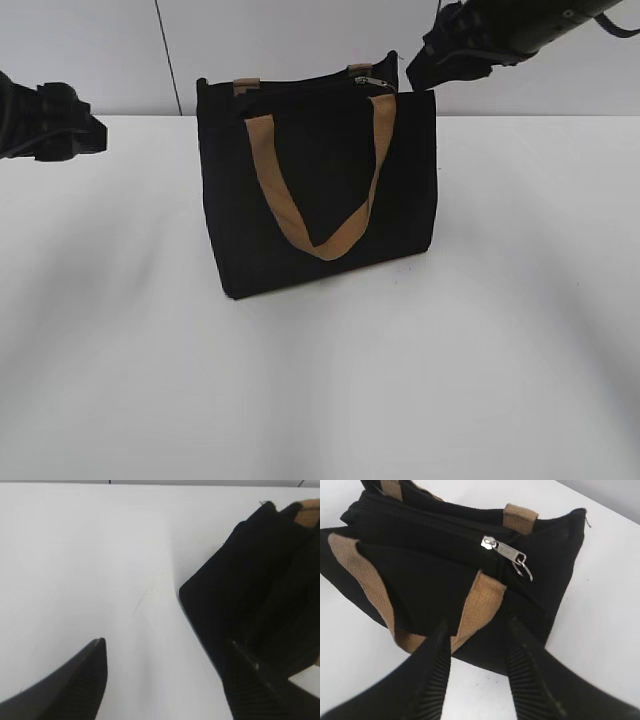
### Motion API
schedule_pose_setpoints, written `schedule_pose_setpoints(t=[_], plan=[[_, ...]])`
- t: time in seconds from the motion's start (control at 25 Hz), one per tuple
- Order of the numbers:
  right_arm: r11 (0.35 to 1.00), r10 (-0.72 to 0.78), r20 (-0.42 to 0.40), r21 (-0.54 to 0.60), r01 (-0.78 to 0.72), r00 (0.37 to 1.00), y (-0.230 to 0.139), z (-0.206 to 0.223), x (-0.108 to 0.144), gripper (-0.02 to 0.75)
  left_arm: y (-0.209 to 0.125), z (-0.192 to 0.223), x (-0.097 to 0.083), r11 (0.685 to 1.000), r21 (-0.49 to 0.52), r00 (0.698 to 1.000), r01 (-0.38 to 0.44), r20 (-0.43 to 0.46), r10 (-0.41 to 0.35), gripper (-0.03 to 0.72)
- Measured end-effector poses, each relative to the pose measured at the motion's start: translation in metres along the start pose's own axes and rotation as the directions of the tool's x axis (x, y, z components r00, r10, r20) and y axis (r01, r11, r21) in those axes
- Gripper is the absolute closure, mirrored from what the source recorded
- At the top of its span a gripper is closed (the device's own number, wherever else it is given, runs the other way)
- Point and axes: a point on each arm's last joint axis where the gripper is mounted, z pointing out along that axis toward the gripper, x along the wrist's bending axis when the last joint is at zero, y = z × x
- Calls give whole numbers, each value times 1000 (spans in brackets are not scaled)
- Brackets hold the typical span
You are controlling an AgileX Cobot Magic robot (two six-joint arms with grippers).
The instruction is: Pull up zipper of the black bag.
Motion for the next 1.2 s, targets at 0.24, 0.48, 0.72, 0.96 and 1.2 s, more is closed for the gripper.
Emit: schedule_pose_setpoints(t=[0.24,0.48,0.72,0.96,1.2], plan=[[992,53,49,115,-59,997,-9,-15,0,453,8,-11,-1,988,150,999,26,-36,-21,147],[939,226,131,236,-251,965,-25,-43,-14,453,11,-24,-1,949,311,997,44,-79,-20,149],[836,368,213,350,-422,905,-52,-78,-47,453,5,-28,2,920,390,994,46,-107,-4,149],[812,395,286,337,-477,873,-66,-96,-73,453,0,-35,35,868,474,974,148,-223,-45,202],[818,396,317,305,-488,862,-79,-123,-61,453,-10,-50,51,780,602,974,174,-224,-44,236]])
